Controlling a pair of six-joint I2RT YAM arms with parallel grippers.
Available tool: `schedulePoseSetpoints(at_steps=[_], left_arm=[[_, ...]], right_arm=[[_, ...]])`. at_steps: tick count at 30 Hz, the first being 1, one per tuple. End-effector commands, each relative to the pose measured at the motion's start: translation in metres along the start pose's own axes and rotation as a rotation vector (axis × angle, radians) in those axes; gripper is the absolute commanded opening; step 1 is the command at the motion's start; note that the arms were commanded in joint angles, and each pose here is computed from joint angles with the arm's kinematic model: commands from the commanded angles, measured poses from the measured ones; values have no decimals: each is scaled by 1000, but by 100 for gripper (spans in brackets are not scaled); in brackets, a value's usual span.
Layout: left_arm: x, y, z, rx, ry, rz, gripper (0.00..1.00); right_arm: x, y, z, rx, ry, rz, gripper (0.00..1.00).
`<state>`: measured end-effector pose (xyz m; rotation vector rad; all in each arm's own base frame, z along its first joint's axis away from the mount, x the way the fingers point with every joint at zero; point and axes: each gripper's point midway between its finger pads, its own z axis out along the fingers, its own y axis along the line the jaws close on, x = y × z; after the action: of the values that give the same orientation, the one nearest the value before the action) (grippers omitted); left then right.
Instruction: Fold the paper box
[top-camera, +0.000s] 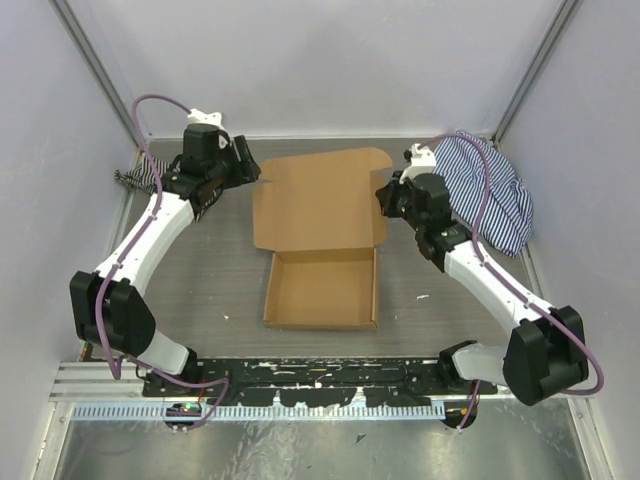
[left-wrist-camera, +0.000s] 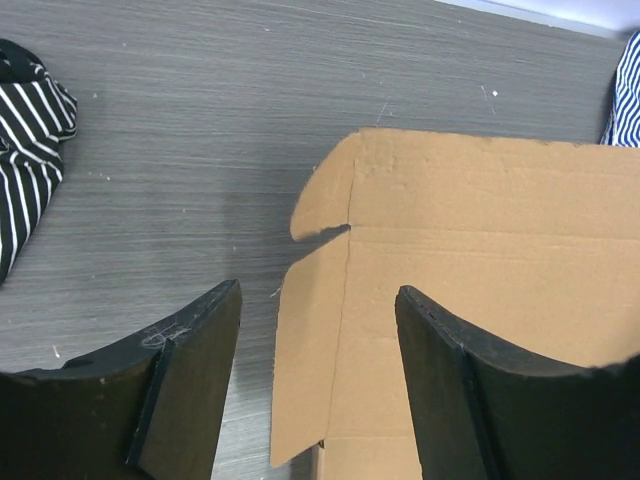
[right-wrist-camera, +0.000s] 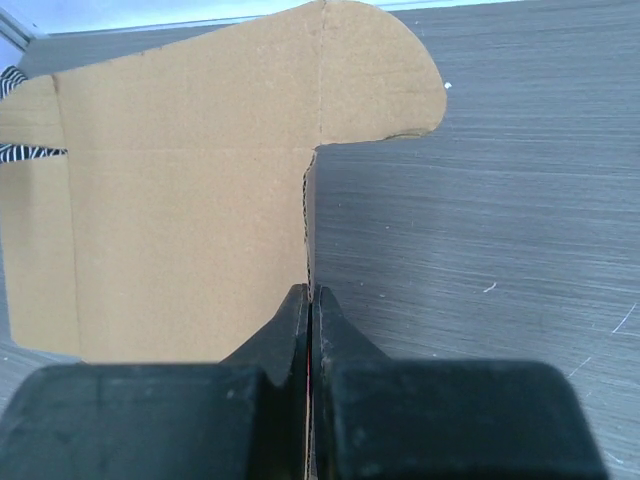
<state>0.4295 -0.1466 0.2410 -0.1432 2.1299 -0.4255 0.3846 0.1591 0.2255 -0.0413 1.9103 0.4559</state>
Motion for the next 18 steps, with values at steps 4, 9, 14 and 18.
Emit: schedulePoseSetpoints(at_steps=[4, 9, 14, 18], left_arm=[[-21, -14, -3, 73, -68, 83, 69], [-18, -16, 2, 100, -63, 108, 65], [-10, -18, 7, 126, -23, 112, 61], [-2, -17, 9, 129, -1, 110, 59]], right_arm=[[-36, 23, -28, -157, -288, -97, 1], [-33, 24, -42, -177, -323, -131, 1], [-33, 26, -44, -187, -292, -138, 1], [-36, 26, -47, -185, -303, -140, 1]])
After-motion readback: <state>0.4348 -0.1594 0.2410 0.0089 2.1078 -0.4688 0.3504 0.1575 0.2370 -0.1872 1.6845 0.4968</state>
